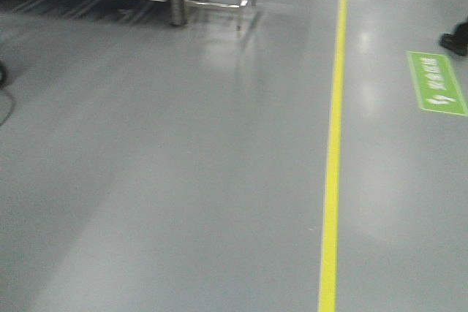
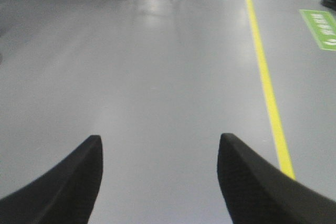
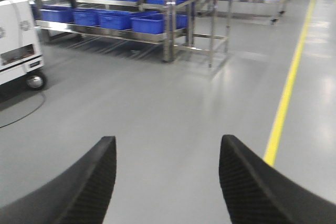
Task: Move and align brake pads A on conveyor
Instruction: 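Drive forward along the yellow floor line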
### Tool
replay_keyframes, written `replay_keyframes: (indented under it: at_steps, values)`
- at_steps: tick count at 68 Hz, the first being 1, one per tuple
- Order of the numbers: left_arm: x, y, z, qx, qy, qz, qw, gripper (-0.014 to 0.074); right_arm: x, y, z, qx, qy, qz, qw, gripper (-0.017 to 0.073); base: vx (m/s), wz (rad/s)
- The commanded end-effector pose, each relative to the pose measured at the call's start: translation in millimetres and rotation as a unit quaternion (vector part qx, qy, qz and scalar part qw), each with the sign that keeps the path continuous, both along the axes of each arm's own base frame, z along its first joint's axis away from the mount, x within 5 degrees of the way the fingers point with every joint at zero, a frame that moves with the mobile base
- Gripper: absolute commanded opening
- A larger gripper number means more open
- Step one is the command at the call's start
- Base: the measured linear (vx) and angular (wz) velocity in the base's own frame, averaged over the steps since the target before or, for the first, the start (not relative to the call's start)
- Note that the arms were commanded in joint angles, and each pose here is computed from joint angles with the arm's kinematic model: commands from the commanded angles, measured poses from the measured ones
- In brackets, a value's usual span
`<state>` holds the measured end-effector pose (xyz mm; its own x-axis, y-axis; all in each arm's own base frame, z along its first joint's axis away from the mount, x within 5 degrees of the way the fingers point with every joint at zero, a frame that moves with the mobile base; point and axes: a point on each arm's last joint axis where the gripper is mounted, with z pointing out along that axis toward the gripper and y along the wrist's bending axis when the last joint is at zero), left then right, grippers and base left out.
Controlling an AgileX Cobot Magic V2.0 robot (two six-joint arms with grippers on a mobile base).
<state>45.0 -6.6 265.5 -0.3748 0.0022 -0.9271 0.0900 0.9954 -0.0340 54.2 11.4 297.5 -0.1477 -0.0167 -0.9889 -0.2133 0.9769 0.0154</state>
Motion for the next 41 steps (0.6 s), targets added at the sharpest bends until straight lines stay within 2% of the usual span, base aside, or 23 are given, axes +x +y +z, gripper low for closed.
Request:
replay_keyframes:
  at_steps: [1, 12, 41]
  values:
    - [2.3, -0.3, 14.3, -0.007, -0.045, 0.0, 0.999, 0.046, 0.5, 0.2, 15.7, 0.008, -0.048, 0.001, 0.999, 0.0411, -0.07, -0.63]
    - [2.3, -0.3, 14.3, -0.007, -0.045, 0.0, 0.999, 0.046, 0.5, 0.2, 15.7, 0.008, -0.048, 0.001, 0.999, 0.0411, -0.05, -0.48]
    - [2.3, -0.3, 14.3, -0.007, -0.045, 0.0, 0.999, 0.046, 0.5, 0.2, 15.7, 0.008, -0.048, 0.001, 0.999, 0.0411, 0.04, -0.27]
